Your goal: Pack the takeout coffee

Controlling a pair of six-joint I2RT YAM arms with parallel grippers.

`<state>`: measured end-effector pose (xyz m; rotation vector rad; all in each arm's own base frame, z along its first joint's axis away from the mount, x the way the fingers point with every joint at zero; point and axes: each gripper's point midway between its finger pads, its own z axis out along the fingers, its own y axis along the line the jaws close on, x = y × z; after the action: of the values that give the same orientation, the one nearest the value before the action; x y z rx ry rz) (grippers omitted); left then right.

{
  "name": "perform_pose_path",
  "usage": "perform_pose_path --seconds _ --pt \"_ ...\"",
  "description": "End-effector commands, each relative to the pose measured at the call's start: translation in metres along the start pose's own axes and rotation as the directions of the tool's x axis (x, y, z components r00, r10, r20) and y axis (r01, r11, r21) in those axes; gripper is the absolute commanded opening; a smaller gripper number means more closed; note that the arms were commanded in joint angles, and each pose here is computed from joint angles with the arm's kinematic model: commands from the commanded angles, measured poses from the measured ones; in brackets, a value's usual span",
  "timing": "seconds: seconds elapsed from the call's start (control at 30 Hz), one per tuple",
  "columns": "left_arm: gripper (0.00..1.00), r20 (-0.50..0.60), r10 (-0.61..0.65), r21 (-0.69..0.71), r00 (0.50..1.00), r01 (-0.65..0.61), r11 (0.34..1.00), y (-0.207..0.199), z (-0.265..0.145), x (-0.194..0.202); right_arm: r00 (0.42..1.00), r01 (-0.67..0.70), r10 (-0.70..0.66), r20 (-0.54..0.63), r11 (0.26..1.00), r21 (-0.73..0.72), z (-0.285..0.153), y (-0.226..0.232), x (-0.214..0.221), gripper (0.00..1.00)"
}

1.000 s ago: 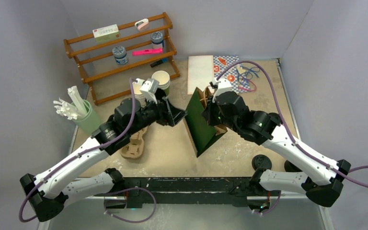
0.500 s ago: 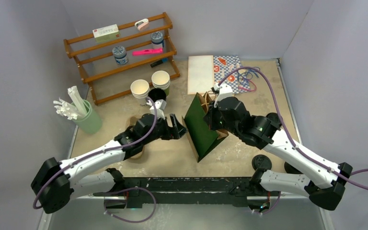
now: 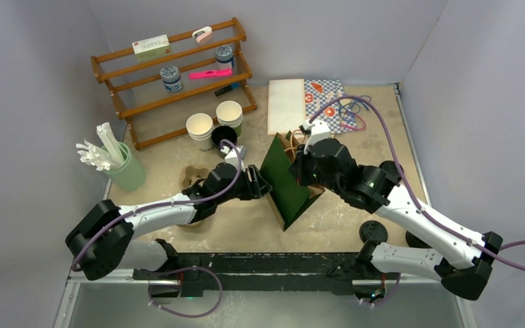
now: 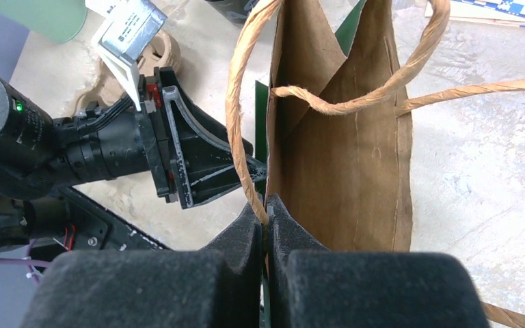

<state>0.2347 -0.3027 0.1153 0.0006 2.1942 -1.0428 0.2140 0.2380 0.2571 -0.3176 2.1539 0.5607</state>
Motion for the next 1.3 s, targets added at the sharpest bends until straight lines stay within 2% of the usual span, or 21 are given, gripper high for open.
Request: perform_pose_path --seconds 0.0,0.17,0.67,1.27 --pt "0.47 0.044 -0.021 -0.005 0.999 0.021 1.0 0.006 -0.001 -0.003 0.999 0.003 -0.003 0.052 1.0 -0.003 -0.006 -0.001 -0.011 0.0" --pt "0.43 0.036 -0.027 -0.023 0.999 0.028 0.999 0.017 -0.01 0.006 0.998 -0.008 0.005 0.058 0.998 0.065 -0.006 -0.012 -0.013 0.0" --pt "0.29 0.006 -0.07 -0.06 0.998 0.07 0.996 0.05 -0.035 0.039 0.999 -0.029 0.025 0.046 0.994 0.106 -0.007 -0.019 -0.01 0.0" --pt "0.29 -0.004 -0.077 -0.126 0.997 0.076 0.989 0.086 -0.036 0.064 0.994 -0.083 0.074 0.085 0.991 0.106 -0.013 -0.016 -0.022 0.0"
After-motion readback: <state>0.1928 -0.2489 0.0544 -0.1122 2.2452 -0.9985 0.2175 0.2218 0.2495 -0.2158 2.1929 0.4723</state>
